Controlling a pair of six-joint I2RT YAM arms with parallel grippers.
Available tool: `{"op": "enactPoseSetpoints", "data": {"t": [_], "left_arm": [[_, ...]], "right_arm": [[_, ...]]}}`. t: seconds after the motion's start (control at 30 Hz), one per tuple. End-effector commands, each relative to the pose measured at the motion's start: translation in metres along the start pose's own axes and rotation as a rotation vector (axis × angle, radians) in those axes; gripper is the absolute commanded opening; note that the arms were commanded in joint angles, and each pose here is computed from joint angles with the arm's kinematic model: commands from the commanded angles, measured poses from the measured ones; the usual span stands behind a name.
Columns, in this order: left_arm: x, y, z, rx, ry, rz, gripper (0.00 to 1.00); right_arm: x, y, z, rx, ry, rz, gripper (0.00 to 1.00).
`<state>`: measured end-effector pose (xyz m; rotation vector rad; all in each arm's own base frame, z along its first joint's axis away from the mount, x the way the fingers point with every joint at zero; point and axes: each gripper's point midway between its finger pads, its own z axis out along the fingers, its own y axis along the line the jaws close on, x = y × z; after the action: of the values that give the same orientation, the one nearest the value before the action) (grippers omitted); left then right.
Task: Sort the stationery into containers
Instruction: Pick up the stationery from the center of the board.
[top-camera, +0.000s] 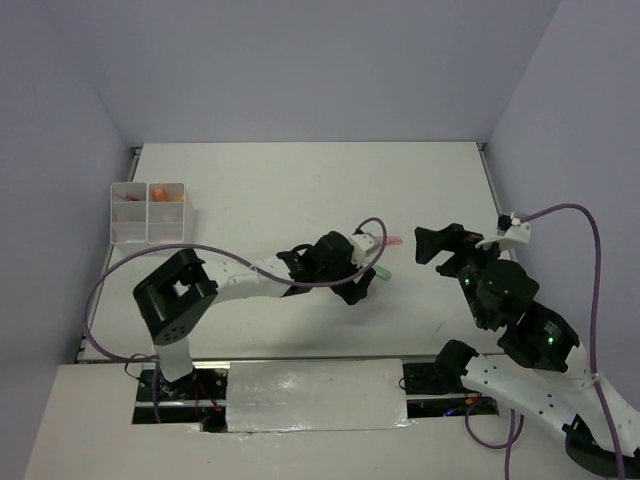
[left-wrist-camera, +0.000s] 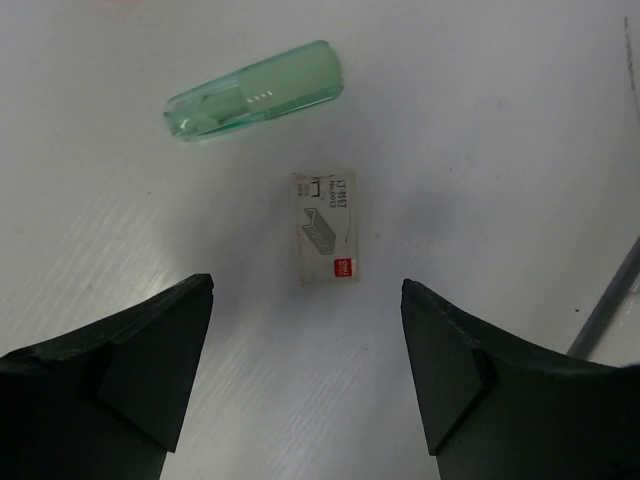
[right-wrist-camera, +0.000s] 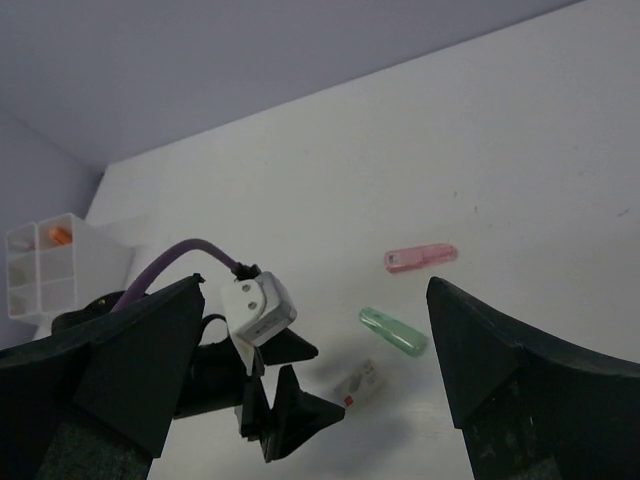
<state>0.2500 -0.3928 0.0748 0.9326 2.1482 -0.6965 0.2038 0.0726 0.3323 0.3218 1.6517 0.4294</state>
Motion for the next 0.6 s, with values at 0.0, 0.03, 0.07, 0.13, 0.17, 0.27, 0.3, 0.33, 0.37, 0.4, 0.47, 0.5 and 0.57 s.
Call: {"op": "enactPoseSetpoints", "data": {"t": [0.0,0.03,0.07,0.13,0.17,0.27,0.3,0.33,0.37,0.4,0.47,0.5,0.57], "left_arm": [[-0.023,-0.021,0.015,0.036,-0.029,0.105,0.88],[-0.020,-0.021,0.019,0.024,-0.015,0.110,0.88],[-0.018,-0.019,0.024,0.010,-0.002,0.110,0.85],[-0.008,-0.017,0.038,0.008,0.040,0.110,0.83],[-0.004,-0.016,0.041,0.008,0.049,0.110,0.81],[0.010,-0.018,0.055,0.029,0.087,0.105,0.74],[0.011,-0.018,0.057,0.026,0.095,0.104,0.71],[0.015,-0.016,0.059,0.015,0.108,0.103,0.68],[0.020,-0.014,0.064,0.005,0.126,0.103,0.64],[0.020,-0.010,0.066,-0.012,0.128,0.101,0.62],[0.035,-0.006,0.068,-0.026,0.180,0.095,0.61],[0.038,-0.005,0.068,-0.032,0.189,0.091,0.59],[0.045,-0.002,0.068,-0.048,0.209,0.088,0.37]], "right_arm": [[0.022,-0.013,0.001,0.054,0.095,-0.112,1.00],[0.030,-0.010,0.004,0.048,0.126,-0.130,1.00],[0.034,-0.008,0.005,0.041,0.139,-0.140,1.00],[0.042,-0.005,0.009,0.026,0.158,-0.159,1.00],[0.047,-0.005,0.010,0.021,0.167,-0.163,1.00],[0.048,-0.005,0.011,0.019,0.158,-0.154,1.00],[0.046,-0.005,0.010,0.014,0.151,-0.150,1.00],[0.045,-0.005,0.010,0.015,0.149,-0.150,1.00],[0.044,-0.005,0.010,0.013,0.147,-0.155,1.00],[0.043,-0.005,0.010,0.013,0.144,-0.155,1.00],[0.041,-0.005,0.009,0.013,0.142,-0.160,1.00],[0.039,-0.004,0.008,0.009,0.138,-0.156,1.00],[0.038,-0.004,0.008,0.006,0.133,-0.157,1.00]]}}
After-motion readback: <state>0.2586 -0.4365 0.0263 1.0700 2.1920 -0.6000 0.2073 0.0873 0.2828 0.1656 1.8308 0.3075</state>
